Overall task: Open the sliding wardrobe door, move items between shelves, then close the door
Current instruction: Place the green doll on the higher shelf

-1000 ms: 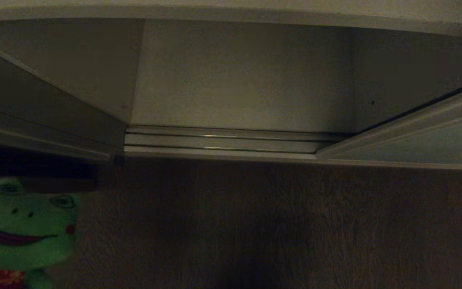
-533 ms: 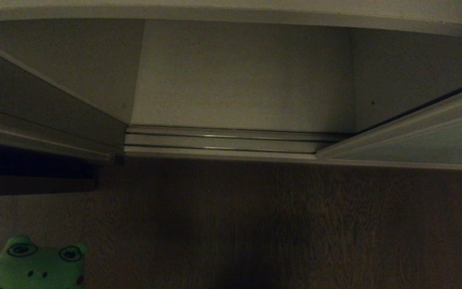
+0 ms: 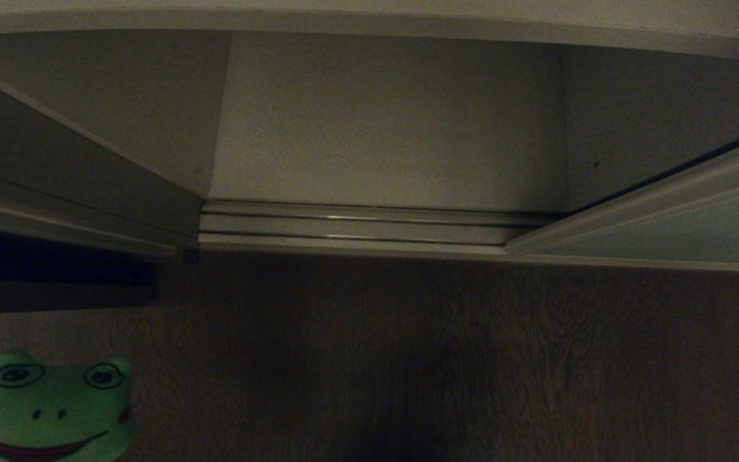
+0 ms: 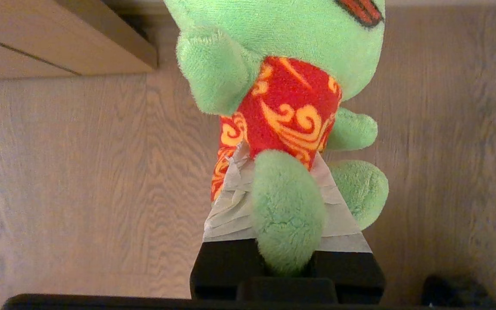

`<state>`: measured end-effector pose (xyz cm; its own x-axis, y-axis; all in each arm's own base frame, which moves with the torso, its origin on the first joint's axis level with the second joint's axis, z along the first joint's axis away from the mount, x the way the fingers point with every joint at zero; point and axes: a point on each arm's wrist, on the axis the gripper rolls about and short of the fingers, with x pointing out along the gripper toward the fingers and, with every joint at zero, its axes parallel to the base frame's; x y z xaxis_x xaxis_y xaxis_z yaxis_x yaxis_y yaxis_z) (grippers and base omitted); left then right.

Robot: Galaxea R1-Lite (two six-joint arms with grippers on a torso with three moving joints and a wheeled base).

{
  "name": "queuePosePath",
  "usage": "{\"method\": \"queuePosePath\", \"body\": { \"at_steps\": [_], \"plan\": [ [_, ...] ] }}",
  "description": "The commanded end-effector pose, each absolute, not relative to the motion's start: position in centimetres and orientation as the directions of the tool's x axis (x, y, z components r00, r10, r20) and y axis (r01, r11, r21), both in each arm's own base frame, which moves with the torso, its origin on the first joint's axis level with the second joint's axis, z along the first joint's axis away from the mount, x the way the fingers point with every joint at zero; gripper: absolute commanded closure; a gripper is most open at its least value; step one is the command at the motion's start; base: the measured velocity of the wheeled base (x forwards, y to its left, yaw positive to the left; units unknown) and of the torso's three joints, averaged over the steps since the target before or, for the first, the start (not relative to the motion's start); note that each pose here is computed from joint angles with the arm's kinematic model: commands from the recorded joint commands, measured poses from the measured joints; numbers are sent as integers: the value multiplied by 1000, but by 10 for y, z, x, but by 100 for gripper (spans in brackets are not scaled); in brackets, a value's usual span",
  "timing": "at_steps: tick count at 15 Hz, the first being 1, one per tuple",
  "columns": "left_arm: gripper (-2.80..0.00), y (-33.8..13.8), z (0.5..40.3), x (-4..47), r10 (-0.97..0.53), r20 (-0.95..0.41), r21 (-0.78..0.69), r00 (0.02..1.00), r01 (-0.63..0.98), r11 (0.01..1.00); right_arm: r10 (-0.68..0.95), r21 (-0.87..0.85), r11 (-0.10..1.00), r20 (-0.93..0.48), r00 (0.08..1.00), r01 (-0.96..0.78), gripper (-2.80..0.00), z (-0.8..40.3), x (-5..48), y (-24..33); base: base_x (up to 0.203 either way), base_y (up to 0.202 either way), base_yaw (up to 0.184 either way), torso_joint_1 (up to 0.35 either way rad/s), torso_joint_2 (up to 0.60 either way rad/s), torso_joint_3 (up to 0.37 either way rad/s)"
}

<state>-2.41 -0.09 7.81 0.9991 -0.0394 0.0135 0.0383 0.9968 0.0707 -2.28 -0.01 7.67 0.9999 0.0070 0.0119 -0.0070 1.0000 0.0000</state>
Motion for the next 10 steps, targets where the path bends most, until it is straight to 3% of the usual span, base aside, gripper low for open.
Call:
{"method": "queuePosePath", "body": {
  "at_steps": [1, 6, 10],
  "plan": [
    [0, -1, 76, -23, -40, 3, 62, 999, 40, 997, 8, 0, 1000, 15, 1000, -8, 0, 77, -23, 0, 0, 0, 0, 0, 0, 0],
    [0, -1, 76, -23, -38, 2, 75, 999, 38, 996, 8, 0, 1000, 15, 1000, -8, 0, 77, -23, 0, 0, 0, 0, 0, 0, 0],
    [0, -1, 75, -23, -38, -2, 73, 999, 38, 997, 8, 0, 1000, 15, 1000, -8, 0, 77, -23, 0, 0, 0, 0, 2, 2, 128]
  ]
}}
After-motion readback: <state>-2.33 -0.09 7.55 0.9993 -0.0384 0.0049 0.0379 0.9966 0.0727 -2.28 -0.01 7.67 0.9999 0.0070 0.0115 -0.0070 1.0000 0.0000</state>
